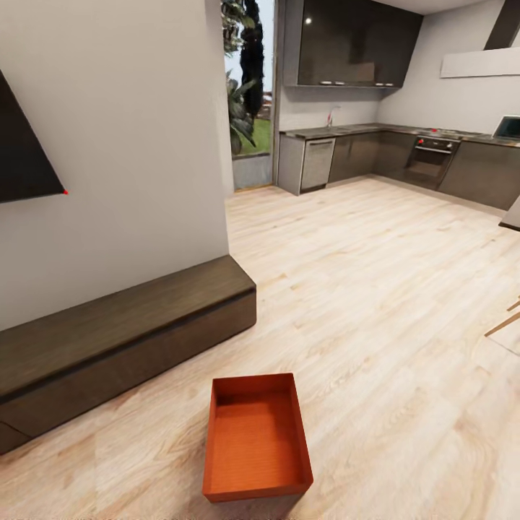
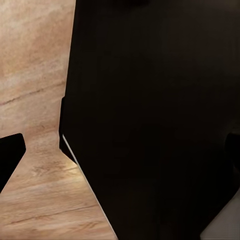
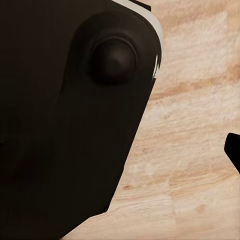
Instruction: Move the two storage containers from the living room to the garage. In the garage, place one container on the floor and stack the other container on top of it (either order is fine).
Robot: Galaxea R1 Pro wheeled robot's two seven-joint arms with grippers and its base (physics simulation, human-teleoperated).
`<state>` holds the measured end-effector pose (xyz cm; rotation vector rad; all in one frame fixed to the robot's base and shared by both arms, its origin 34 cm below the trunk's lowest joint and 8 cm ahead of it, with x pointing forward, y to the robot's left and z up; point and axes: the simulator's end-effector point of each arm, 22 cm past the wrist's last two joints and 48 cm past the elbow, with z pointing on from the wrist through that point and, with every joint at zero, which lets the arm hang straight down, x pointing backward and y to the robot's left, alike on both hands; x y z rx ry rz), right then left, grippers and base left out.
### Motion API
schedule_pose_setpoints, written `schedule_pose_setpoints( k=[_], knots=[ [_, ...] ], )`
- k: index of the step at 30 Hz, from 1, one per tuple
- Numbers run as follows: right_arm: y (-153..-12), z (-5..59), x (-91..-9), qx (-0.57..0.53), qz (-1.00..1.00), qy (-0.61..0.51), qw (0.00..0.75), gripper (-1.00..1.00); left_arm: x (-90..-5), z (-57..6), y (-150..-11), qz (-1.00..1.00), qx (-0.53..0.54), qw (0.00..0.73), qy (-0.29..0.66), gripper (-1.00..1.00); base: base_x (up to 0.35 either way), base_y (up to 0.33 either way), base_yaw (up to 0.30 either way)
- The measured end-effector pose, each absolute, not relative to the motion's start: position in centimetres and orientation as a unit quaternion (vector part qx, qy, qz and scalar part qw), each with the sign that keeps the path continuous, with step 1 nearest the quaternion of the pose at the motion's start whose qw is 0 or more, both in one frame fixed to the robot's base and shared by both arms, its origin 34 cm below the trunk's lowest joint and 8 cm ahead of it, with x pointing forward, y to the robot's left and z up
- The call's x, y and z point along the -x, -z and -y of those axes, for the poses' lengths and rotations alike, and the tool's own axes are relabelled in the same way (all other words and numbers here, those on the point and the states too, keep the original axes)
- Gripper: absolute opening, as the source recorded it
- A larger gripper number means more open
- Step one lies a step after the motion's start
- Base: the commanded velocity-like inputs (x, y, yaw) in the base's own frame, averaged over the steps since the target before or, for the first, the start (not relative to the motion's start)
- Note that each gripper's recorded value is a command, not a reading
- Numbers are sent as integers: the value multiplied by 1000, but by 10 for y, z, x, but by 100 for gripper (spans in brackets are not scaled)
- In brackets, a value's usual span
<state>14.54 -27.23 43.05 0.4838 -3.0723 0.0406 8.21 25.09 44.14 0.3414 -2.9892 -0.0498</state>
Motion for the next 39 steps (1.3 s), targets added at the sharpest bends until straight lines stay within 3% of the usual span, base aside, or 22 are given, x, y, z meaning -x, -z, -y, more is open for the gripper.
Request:
schedule_pose_setpoints(
  k=[39],
  knots=[
    [-431,272,-121,-156,987,-8,46,100,-59,-251,-446,989,-113,97,20,100,0,0,0]
  ],
)
